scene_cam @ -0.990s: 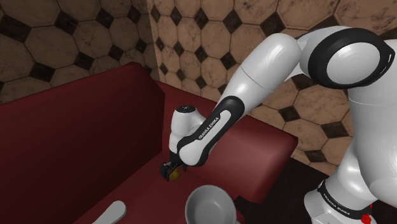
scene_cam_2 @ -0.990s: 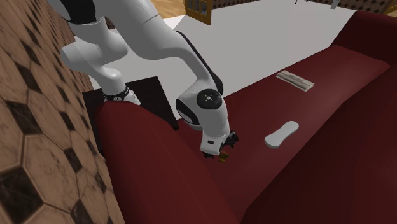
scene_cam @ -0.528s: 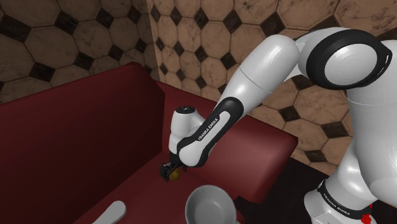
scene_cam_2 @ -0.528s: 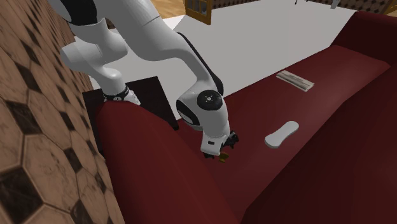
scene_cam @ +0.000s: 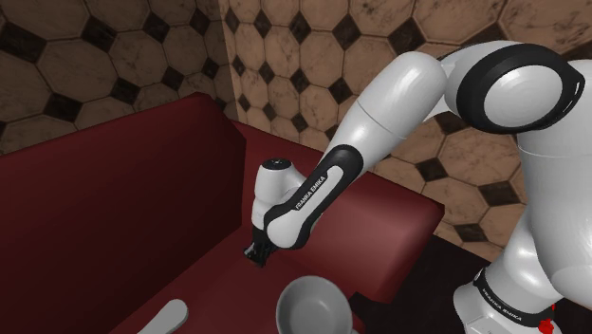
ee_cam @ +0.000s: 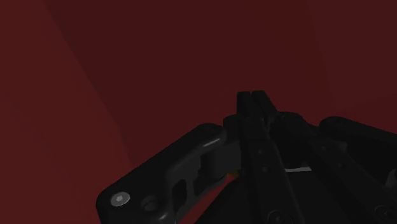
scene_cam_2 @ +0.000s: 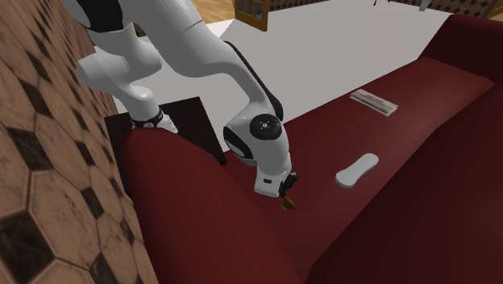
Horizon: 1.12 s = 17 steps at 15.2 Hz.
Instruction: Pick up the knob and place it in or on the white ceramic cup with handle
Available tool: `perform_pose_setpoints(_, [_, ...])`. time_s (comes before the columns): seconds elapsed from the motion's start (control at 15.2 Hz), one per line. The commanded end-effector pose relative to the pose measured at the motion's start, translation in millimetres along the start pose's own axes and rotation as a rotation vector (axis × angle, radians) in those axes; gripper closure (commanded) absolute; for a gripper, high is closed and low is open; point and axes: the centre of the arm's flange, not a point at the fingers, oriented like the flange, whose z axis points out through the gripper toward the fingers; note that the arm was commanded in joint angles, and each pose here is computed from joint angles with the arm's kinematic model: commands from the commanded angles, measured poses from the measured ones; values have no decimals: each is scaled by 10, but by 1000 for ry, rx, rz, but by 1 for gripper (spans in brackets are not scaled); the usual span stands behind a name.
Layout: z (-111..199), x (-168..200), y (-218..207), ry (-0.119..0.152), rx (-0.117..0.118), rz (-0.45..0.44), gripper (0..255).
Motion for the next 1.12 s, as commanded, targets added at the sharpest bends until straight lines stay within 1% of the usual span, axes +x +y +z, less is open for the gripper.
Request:
perform_pose_setpoints(0.0, [0,0,0,0,0,0,255])
perform_pose_setpoints(0.07, [0,0,0,0,0,0,255])
perform_pose_setpoints(0.13, [0,0,0,0,0,0,0])
perform_pose_setpoints(0.26, [-144,89,56,80,6,-3,0])
perform_pose_setpoints(0.33, [-206,122,80,114,8,-4,0])
perform_pose_setpoints(0.79, [161,164,77,114,8,-4,0])
perform_pose_setpoints(1.06, [192,168,77,114,8,-4,0])
